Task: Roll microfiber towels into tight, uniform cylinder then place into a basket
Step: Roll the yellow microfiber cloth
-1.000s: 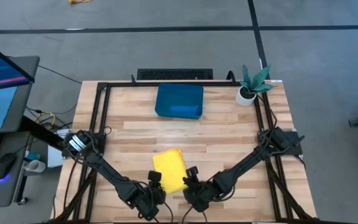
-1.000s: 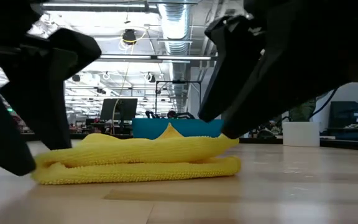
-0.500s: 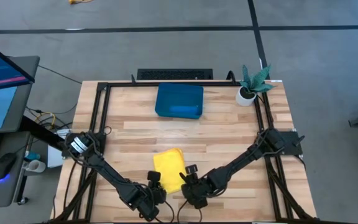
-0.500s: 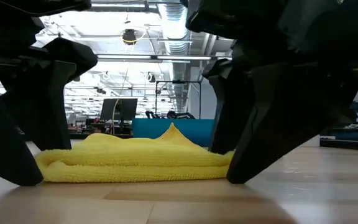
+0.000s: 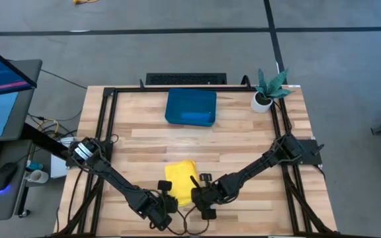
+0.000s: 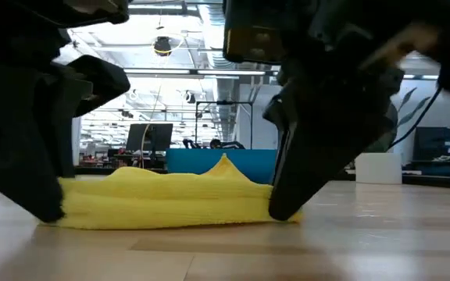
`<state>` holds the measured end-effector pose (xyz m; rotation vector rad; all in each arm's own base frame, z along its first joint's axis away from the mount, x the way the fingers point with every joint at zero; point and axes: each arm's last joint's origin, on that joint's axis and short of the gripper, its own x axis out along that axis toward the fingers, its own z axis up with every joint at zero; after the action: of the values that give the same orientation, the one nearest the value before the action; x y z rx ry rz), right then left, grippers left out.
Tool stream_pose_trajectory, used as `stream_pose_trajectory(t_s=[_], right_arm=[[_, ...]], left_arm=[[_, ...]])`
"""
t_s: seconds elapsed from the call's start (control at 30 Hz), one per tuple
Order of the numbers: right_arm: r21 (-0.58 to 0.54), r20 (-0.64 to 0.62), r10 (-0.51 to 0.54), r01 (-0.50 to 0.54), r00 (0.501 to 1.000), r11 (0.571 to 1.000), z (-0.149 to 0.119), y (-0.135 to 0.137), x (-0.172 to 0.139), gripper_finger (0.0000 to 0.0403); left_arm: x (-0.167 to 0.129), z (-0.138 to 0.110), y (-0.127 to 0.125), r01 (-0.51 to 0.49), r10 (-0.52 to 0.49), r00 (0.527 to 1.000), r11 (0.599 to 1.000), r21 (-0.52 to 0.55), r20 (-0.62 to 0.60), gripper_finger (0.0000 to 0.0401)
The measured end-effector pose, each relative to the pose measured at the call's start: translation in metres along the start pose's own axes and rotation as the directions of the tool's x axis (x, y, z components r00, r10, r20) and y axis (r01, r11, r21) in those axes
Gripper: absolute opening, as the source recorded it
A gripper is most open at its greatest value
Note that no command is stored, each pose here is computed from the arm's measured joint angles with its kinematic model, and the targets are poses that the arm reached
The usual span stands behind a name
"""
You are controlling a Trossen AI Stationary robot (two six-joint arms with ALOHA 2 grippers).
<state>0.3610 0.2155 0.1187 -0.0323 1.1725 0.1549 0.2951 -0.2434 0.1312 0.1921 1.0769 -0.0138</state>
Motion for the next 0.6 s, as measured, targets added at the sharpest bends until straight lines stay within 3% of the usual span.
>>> stream_pose_trajectory(t_s=[0.1, 0.2, 0.27, 0.37, 0.5, 0.6], right_arm=[[0.06, -0.004, 0.177, -0.177, 0.984, 0.982, 0.001, 0.014, -0.009, 0.0022], [0.099, -0.02, 0.399, -0.395, 0.917, 0.913, 0.003, 0.028, -0.015, 0.0011], [0.044, 0.02, 0.485, -0.485, 0.874, 0.873, 0.008, 0.036, -0.017, 0.0007], [0.064, 0.043, 0.447, -0.449, 0.894, 0.891, 0.01, 0.031, -0.017, 0.0009], [0.201, 0.04, 0.383, -0.383, 0.923, 0.902, 0.009, 0.011, -0.01, 0.0017], [0.271, 0.031, 0.365, -0.359, 0.931, 0.893, 0.007, 0.002, -0.006, 0.0011]], left_arm=[[-0.015, 0.007, -0.002, 0.105, -0.103, 0.994, 0.994, -0.039, 0.032, 0.0009], [-0.031, 0.014, -0.001, 0.202, -0.199, 0.979, 0.973, -0.115, 0.043, 0.0015], [-0.033, 0.01, -0.002, 0.244, -0.246, 0.969, 0.959, -0.146, 0.001, 0.0016], [-0.035, 0.01, -0.003, 0.278, -0.287, 0.958, 0.939, -0.203, -0.016, 0.0016], [-0.029, 0.009, 0.002, 0.221, -0.235, 0.972, 0.947, -0.235, -0.031, 0.0016], [-0.031, 0.01, -0.001, 0.181, -0.179, 0.984, 0.965, -0.19, 0.028, 0.0016]])
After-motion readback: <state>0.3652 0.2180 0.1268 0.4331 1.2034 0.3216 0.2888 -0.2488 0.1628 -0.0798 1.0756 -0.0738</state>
